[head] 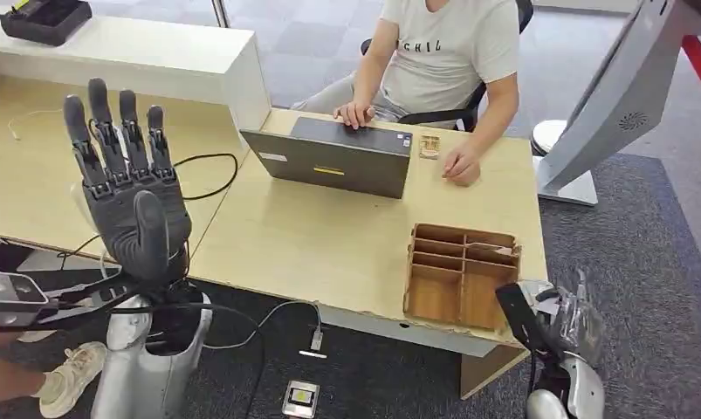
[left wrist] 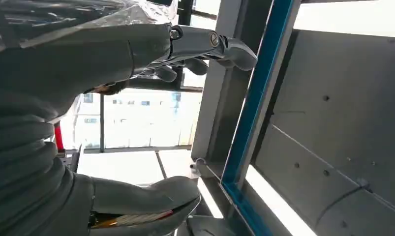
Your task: Pass the card to the sensor for recognition and then transmit it.
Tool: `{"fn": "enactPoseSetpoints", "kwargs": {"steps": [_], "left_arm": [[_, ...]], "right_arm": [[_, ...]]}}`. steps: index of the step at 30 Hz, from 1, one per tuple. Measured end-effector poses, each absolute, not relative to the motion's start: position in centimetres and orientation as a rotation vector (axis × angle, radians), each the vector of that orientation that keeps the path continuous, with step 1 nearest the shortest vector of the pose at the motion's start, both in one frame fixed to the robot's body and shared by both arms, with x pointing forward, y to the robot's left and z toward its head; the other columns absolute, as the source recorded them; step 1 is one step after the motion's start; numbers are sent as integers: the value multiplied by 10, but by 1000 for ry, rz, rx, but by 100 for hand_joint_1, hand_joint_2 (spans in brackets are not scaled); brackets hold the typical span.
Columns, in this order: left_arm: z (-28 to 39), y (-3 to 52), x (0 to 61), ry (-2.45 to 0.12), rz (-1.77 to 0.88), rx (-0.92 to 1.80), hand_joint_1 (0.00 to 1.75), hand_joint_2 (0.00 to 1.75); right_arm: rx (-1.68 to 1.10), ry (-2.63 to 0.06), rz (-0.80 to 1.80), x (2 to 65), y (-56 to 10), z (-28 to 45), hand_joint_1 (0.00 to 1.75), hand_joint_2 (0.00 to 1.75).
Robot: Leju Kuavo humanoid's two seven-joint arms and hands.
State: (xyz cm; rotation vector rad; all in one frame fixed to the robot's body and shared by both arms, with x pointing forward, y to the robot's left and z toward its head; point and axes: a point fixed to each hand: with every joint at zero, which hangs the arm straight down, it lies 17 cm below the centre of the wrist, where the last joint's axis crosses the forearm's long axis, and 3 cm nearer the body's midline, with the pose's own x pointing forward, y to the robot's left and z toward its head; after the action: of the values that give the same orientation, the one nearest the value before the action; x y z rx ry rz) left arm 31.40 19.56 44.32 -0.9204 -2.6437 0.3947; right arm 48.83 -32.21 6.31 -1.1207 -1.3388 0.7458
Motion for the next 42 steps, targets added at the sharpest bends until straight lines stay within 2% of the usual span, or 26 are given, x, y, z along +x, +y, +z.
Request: {"fn": "enactPoseSetpoints", "kwargs": {"steps": [14,23,32,42], "left_arm": [[445,188,318,-2629,382,-988,0,175],[445,179,323,-2601,384,-1065,0,175],[451,167,325,-2593,377,-1135,0,175],[450,160,328,-2573,376,-1186,0,175]], "right_arm": [[-1272,-1725,688,513,-288,234,175,175],[-1239,-1849,637,538,-271,295,175,175],[-1271,-1806,777,585,-236,310,175,175],[-1256,-1658,952,614,-206,270,175,175]]}}
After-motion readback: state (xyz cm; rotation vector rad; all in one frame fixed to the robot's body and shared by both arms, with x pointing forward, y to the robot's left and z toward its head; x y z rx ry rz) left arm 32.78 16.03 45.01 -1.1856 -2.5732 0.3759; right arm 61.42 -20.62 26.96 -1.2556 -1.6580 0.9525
